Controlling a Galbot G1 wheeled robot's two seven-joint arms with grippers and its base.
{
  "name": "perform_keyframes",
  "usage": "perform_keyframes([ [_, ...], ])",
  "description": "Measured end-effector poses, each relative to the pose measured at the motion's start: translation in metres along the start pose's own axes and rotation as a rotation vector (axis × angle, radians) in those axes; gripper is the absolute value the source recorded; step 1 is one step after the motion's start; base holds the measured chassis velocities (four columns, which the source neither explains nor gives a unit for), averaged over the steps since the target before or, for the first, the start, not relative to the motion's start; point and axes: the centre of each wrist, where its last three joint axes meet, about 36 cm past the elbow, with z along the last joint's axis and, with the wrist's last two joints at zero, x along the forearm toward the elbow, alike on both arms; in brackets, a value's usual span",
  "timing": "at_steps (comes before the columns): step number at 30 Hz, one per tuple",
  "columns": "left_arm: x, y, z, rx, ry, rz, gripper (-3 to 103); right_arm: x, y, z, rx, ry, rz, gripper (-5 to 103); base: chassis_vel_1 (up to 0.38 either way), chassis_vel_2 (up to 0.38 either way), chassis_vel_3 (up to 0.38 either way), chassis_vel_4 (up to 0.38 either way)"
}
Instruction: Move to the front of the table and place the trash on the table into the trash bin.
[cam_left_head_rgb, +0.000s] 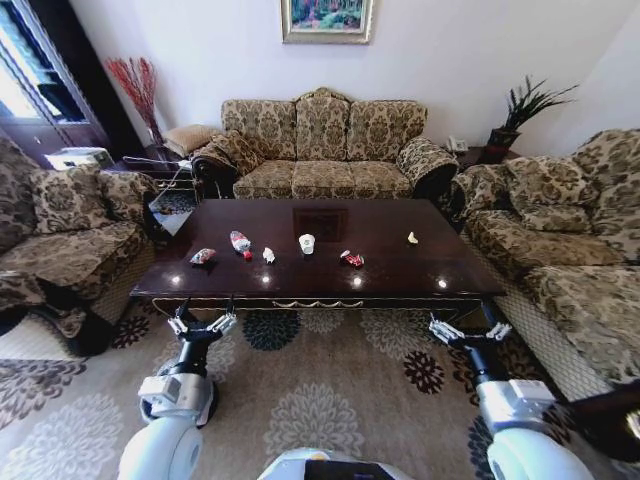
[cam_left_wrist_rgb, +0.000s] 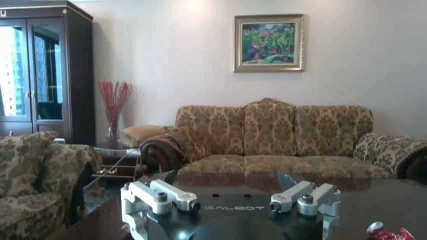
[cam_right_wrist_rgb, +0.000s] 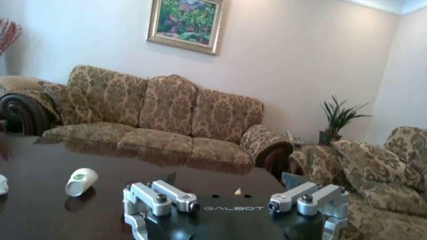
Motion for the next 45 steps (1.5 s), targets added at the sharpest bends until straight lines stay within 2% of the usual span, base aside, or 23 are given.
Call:
perform_keyframes([
  [12, -0.001, 0.002, -0.003, 0.002, 0.0, -0.008, 100, 0.005, 0.005, 0.0, -0.034, -0.004, 0.015, 100, 0.0, 0.0, 0.0, 0.0],
  [34, -0.006, 0.004, 0.004, -0.001, 0.018, 0.02, 100, 0.004, 0.007, 0.01, -0.002, 0.0, 0.044, 100, 0.0, 0.0, 0.0, 0.0],
  [45, -0.005, 0.004, 0.005, -0.002, 0.021, 0.017, 100, 0.005, 0.008, 0.011, 0.006, -0.001, 0.031, 100, 0.103, 0.115, -0.115, -0.109],
])
